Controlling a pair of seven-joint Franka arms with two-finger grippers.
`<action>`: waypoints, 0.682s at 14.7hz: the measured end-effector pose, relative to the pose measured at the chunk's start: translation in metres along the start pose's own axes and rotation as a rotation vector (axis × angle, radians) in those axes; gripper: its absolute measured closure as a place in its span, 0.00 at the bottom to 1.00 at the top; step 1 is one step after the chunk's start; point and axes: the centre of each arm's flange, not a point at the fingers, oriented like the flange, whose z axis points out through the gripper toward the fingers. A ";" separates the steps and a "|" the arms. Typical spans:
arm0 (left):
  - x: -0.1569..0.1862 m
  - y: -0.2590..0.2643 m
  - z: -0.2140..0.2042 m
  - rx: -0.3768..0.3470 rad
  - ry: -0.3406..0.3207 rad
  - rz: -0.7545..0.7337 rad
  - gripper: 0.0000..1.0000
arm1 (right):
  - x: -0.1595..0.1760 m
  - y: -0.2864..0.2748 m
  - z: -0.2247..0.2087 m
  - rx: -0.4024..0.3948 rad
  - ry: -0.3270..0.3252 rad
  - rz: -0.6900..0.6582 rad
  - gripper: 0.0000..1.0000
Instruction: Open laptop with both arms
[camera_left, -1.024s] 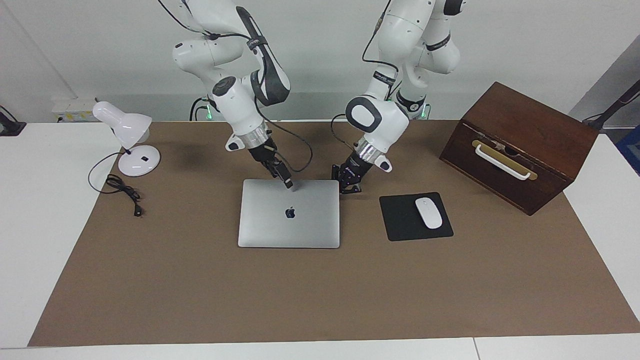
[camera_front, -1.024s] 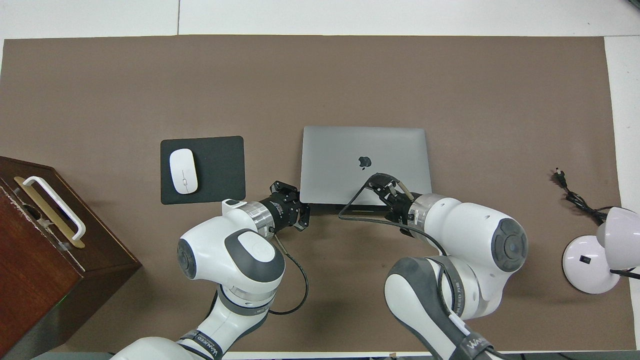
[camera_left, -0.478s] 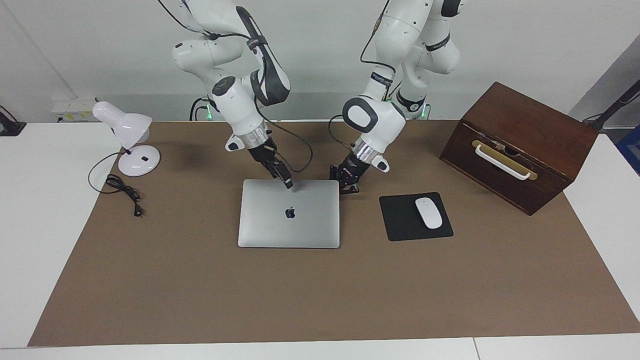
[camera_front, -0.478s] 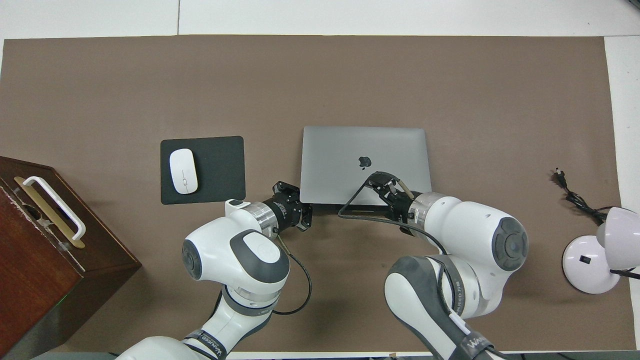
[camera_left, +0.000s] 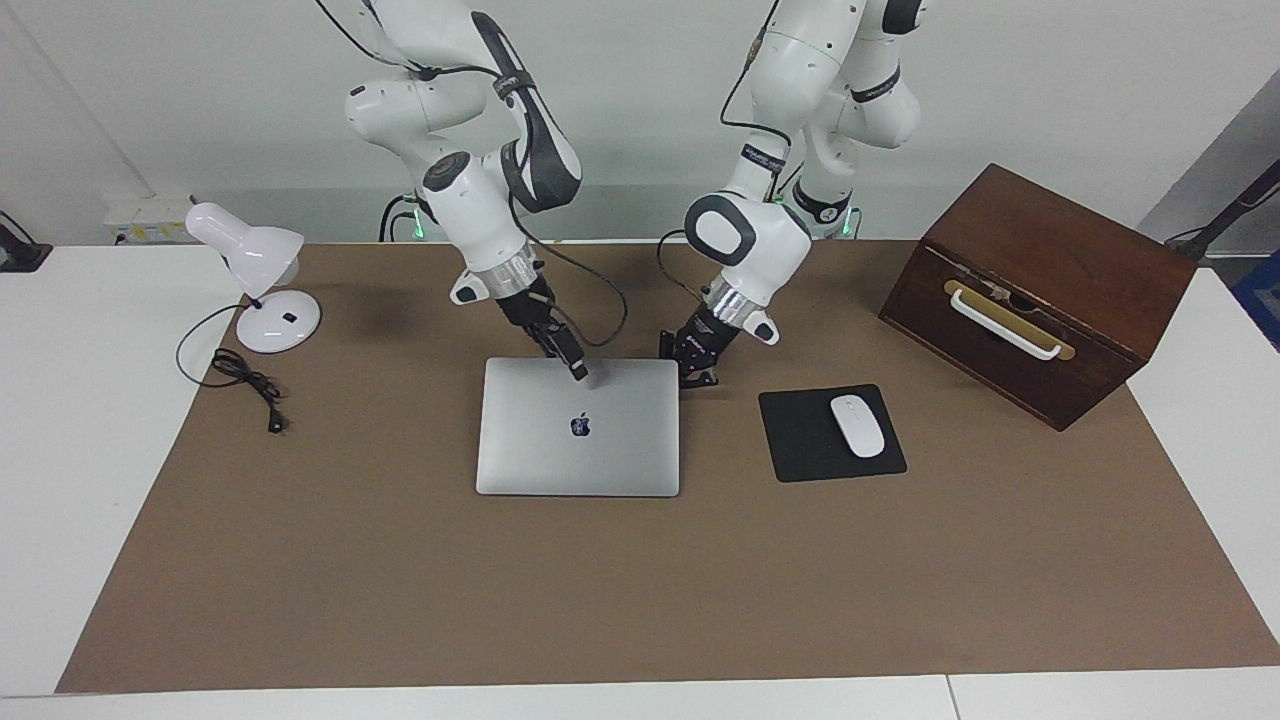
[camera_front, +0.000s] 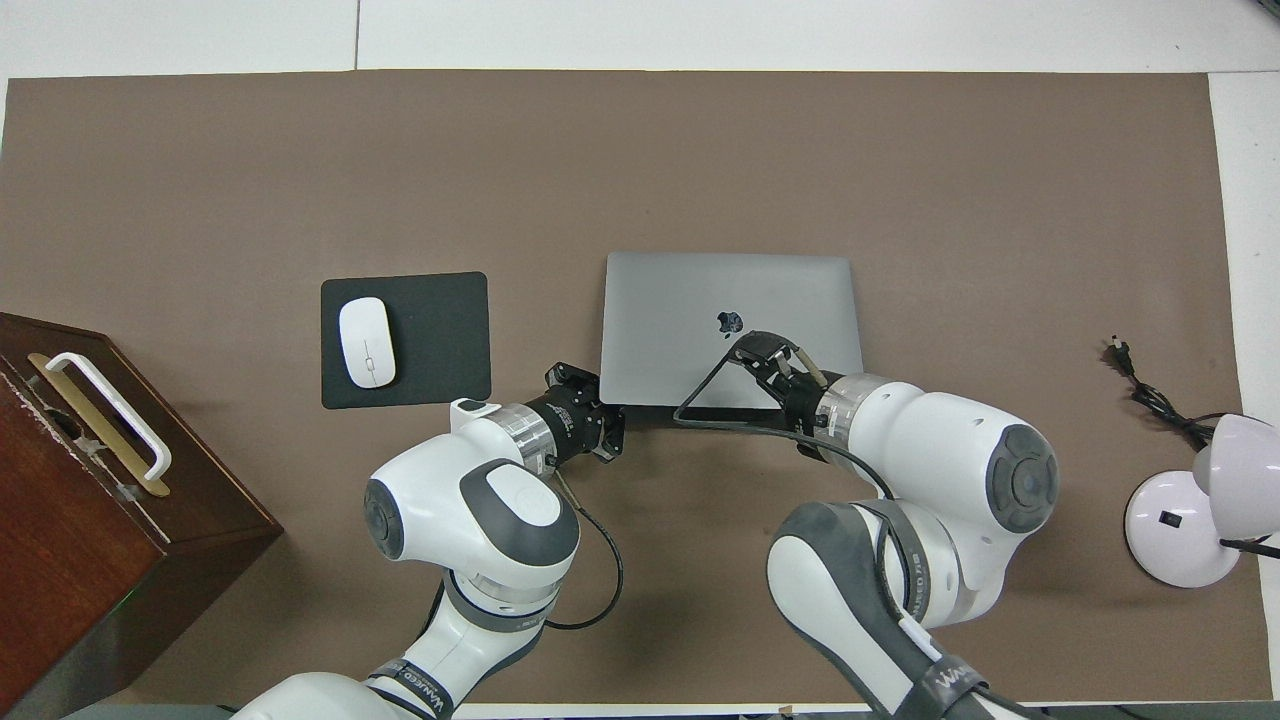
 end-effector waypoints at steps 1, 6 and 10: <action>0.000 0.000 0.000 0.000 0.000 0.000 0.99 | 0.001 0.000 0.000 0.000 0.000 0.001 0.00; 0.000 0.000 0.000 0.000 0.000 0.000 0.99 | 0.004 -0.006 -0.004 0.012 0.004 0.004 0.00; 0.000 0.000 0.000 0.000 -0.001 -0.002 0.99 | 0.011 -0.025 -0.012 0.048 0.012 0.006 0.00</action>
